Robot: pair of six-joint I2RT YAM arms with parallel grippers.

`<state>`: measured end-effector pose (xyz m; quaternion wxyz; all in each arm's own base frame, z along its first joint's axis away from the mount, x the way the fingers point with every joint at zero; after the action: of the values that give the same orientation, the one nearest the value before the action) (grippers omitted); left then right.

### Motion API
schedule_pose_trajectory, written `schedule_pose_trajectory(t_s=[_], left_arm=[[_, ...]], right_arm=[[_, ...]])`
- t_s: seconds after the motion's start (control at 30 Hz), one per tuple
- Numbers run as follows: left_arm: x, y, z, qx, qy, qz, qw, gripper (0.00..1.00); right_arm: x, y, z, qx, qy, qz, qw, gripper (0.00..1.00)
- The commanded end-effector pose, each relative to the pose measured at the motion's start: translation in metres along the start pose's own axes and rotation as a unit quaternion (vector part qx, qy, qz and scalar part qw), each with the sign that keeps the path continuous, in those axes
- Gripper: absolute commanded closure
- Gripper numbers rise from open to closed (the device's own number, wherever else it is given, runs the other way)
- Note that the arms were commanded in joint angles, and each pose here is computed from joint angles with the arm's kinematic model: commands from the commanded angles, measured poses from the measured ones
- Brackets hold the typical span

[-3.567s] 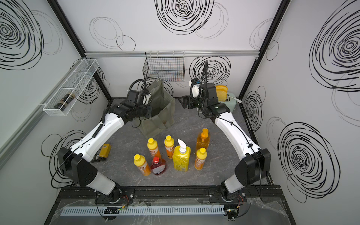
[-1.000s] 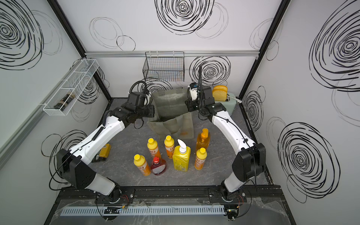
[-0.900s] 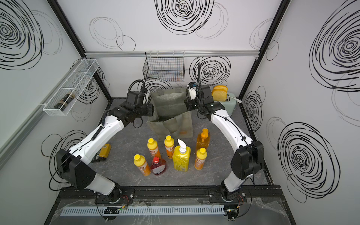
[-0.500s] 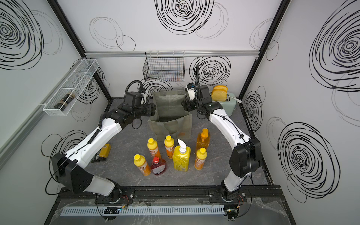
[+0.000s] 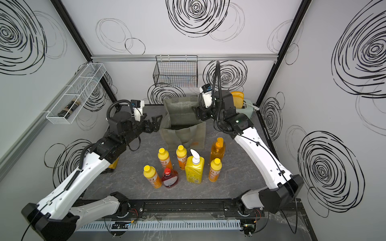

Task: Pack dish soap into the shopping bag
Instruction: Pick up the bottle of dish soap at the center of the board.

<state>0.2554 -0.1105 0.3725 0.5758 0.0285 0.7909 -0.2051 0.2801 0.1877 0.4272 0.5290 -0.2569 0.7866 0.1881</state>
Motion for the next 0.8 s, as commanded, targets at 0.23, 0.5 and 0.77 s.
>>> schedule_pose_trajectory(t_s=[0.23, 0.5, 0.77], left_arm=[[0.001, 0.018, -0.042, 0.06, -0.064, 0.015, 0.996, 0.04], [0.018, 0.005, -0.046, 0.117, -0.043, 0.041, 0.991, 0.04], [0.029, 0.002, -0.04, 0.149, -0.023, 0.029, 0.988, 0.04]], right_arm=[[0.034, 0.046, -0.053, -0.05, 0.063, -0.031, 0.996, 0.25], [0.057, 0.066, -0.086, -0.096, 0.116, -0.045, 0.988, 0.25], [0.079, 0.089, -0.105, -0.149, 0.153, -0.053, 0.975, 0.25]])
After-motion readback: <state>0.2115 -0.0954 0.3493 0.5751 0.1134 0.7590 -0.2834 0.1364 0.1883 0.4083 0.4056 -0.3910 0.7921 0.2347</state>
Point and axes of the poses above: each gripper's point midway between its finger pads, its own z axis out along the fingers, its own y axis along the line the jaws close on, x = y × z, the point moved 9 cm from there along -z, back along the fingers, and after that the axes turned 3 degrees about -z, right-handed, at the moved point
